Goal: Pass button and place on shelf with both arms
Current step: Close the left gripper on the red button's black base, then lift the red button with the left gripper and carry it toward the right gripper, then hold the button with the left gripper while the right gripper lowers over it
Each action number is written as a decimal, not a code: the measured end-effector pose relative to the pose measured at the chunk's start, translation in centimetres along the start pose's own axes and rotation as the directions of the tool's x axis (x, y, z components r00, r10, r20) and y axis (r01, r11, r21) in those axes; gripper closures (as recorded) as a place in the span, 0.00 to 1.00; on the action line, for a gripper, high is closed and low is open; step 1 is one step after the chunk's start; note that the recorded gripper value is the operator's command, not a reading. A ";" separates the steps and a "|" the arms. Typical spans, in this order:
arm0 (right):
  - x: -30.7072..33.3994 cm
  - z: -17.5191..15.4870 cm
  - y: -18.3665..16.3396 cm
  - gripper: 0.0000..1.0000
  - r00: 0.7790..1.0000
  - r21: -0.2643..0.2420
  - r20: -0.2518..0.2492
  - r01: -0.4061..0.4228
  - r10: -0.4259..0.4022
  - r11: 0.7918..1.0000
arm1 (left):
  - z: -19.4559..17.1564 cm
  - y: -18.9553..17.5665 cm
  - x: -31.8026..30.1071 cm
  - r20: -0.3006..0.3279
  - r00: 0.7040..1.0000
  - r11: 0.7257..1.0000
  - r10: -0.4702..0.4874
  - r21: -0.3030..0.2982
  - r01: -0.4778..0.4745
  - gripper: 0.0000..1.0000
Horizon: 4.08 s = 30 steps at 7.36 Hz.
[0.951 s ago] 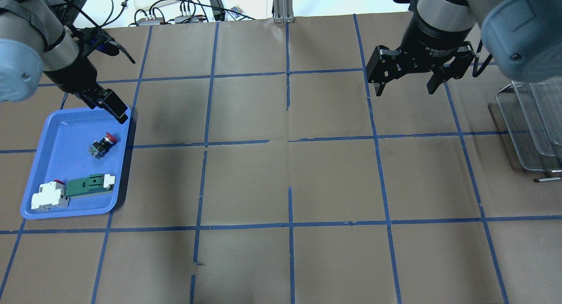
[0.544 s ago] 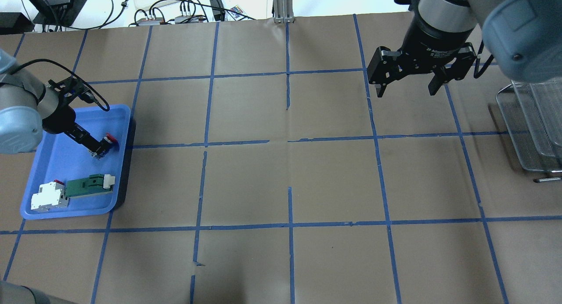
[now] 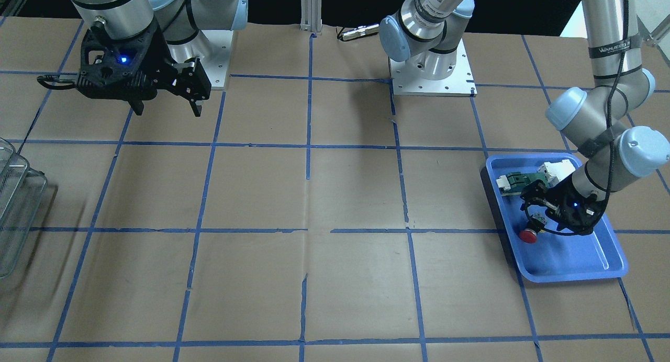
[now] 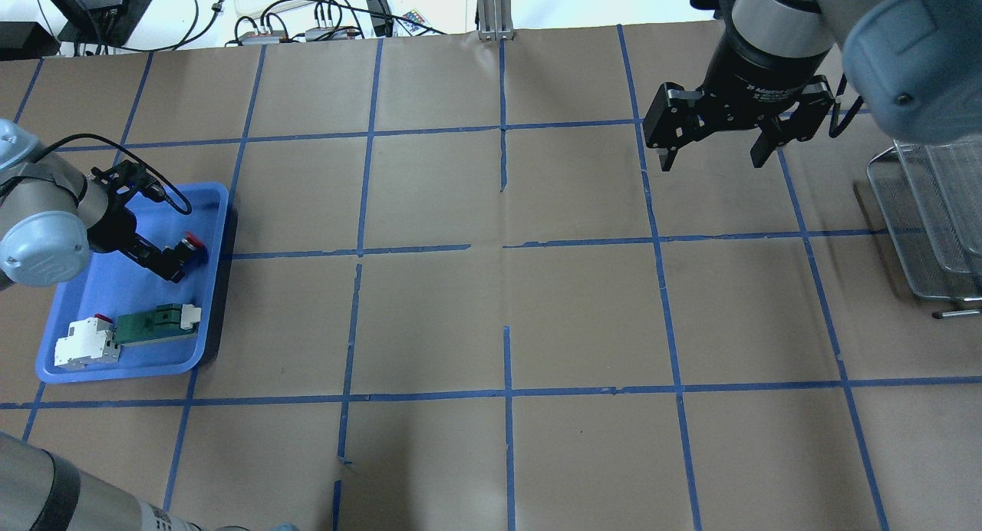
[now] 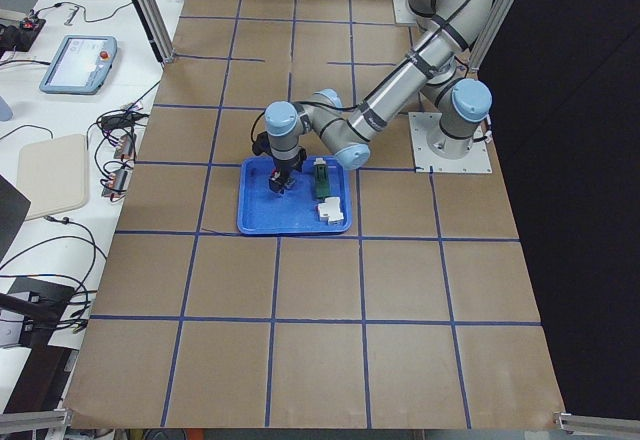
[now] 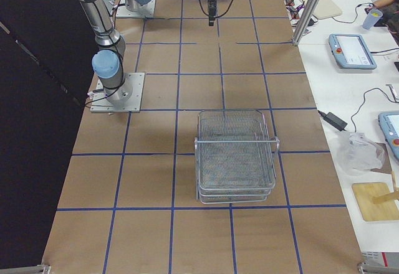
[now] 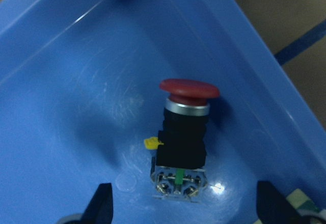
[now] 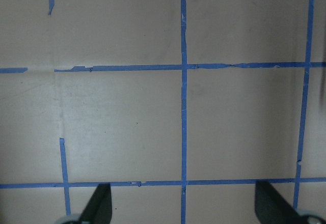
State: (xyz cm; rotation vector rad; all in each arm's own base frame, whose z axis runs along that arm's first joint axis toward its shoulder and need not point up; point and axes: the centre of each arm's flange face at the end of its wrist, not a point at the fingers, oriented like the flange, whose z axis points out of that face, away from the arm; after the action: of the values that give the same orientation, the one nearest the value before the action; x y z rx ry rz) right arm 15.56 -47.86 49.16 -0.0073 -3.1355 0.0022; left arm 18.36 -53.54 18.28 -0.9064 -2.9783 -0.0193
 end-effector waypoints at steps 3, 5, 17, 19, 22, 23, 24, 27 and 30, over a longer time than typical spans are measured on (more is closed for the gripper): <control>-0.3 0.0 0.1 0.00 1.000 0.002 0.009 -0.003 0.003 1.000 | 0.2 -0.3 0.0 0.000 1.000 1.000 0.011 0.011 -0.011 1.00; -0.4 0.0 0.1 0.00 1.000 0.004 0.011 -0.004 0.003 1.000 | -1.1 -1.0 -0.5 0.031 0.998 0.998 0.050 0.025 -0.051 1.00; 1.4 -1.5 0.2 0.00 0.841 0.084 0.071 0.530 -0.536 0.844 | -16.4 -27.7 33.4 -0.132 0.644 0.638 0.754 0.380 -0.670 1.00; 4.8 -1.7 -0.9 0.00 0.742 0.164 0.118 0.641 -0.660 0.750 | -18.1 -29.3 39.5 -0.153 0.622 0.617 0.768 0.438 -0.654 1.00; 5.0 -1.7 -0.7 0.00 0.445 0.340 0.180 0.809 -0.877 0.480 | -21.1 -30.8 46.5 -0.166 0.608 0.598 0.777 0.495 -0.630 1.00; 5.1 -1.8 -0.9 0.00 0.324 0.379 0.125 0.858 -0.938 0.347 | -21.9 -31.0 47.4 -0.165 0.592 0.575 0.789 0.540 -0.615 1.00; 5.9 -1.8 -1.1 0.00 0.218 0.399 0.069 0.888 -0.973 0.227 | -22.6 -31.1 48.4 -0.157 0.575 0.547 0.803 0.576 -0.608 1.00; 8.0 -2.3 -1.2 0.00 0.119 0.447 -0.005 0.888 -0.993 0.105 | -23.7 -31.2 50.9 -0.140 0.526 0.480 0.839 0.648 -0.592 1.00; 7.0 -3.6 0.9 0.00 0.098 0.531 -0.023 0.844 -0.995 0.071 | -23.9 -31.3 51.5 -0.145 0.513 0.461 0.846 0.684 -0.566 1.00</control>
State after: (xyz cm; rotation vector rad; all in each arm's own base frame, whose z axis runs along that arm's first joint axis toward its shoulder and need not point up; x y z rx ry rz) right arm 8.63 -46.90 52.81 2.2932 -2.5247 0.7489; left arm -41.27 -51.32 43.62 -1.6868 -1.7193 0.5461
